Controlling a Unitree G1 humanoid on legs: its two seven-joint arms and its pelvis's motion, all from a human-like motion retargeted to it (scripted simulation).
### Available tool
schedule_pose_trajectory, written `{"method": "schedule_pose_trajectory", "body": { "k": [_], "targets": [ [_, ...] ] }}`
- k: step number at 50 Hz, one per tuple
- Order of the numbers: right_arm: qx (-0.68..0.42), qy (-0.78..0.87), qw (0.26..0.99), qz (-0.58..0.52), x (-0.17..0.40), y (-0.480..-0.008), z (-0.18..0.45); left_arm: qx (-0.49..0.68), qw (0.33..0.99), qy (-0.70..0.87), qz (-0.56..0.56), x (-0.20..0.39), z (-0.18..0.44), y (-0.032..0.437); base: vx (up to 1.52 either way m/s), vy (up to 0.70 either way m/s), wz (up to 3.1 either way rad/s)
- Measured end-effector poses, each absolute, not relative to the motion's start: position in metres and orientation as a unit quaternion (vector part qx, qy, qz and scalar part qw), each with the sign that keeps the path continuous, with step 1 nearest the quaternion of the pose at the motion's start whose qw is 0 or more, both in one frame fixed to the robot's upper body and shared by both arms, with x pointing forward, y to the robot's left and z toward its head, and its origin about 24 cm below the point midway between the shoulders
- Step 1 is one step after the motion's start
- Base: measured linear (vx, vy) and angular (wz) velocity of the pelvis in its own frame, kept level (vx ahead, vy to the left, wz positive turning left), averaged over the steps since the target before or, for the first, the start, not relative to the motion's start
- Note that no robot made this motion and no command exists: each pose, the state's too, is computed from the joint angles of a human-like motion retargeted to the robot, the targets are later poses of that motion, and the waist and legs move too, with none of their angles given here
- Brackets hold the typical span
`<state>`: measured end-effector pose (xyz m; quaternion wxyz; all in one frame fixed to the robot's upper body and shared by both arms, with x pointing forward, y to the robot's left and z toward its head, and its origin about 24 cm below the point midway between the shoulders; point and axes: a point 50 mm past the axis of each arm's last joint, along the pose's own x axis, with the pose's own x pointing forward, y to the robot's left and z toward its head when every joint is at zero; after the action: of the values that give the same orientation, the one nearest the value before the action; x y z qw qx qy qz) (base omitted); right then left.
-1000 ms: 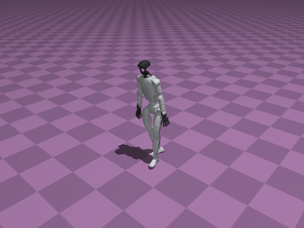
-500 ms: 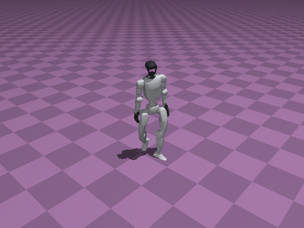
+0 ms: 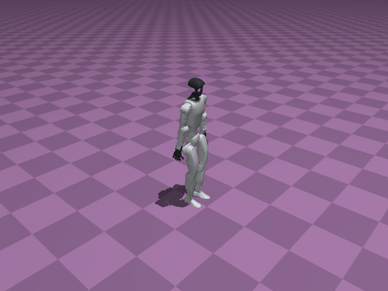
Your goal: In place motions
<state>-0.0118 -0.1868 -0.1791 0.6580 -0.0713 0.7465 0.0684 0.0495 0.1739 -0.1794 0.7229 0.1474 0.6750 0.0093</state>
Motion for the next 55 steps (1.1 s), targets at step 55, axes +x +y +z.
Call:
{"method": "schedule_pose_trajectory", "body": {
  "k": [55],
  "targets": [
    [0.023, 0.740, 0.667, -0.086, 0.006, -0.212, -0.174, 0.287, 0.679, 0.674, -0.041, -0.004, -0.173, 0.229, 0.03, 0.00, -2.06]
  ]
}}
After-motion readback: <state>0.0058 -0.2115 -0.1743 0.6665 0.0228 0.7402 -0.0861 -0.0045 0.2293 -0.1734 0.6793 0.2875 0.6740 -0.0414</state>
